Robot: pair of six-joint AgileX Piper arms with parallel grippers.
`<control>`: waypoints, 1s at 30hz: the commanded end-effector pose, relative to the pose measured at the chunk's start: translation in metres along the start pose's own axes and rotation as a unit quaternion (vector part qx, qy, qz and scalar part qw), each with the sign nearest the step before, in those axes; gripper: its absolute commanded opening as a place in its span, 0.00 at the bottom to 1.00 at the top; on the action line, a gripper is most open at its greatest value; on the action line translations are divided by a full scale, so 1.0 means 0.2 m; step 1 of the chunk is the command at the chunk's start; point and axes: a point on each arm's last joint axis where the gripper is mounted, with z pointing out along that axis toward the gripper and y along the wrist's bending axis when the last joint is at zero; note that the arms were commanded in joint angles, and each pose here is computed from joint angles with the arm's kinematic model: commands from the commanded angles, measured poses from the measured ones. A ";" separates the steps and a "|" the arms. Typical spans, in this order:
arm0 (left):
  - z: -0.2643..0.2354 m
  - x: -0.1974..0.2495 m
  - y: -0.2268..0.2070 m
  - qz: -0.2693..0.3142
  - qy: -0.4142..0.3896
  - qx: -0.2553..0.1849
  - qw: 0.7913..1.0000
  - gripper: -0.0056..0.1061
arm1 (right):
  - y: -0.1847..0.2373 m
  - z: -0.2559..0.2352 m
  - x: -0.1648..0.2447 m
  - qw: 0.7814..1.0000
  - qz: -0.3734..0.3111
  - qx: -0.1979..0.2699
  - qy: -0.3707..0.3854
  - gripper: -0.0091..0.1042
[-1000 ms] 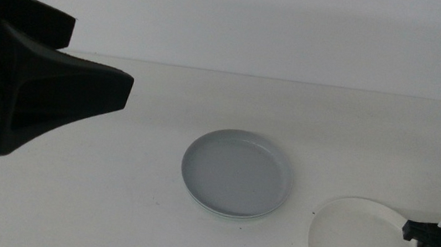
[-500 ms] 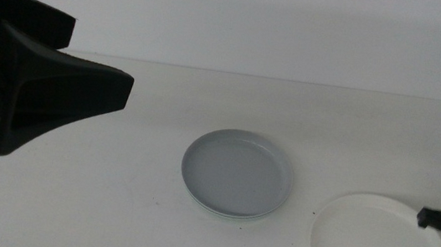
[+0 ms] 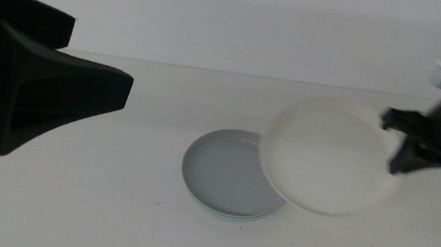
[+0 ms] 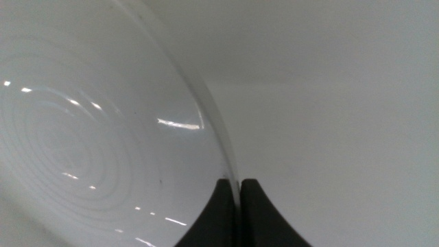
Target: Stack the three bowls on top of each other.
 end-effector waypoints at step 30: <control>-0.01 -0.03 0.01 0.000 -0.027 -0.018 0.999 0.89 | 0.42 0.61 -0.32 0.992 -0.025 -0.071 0.100 0.17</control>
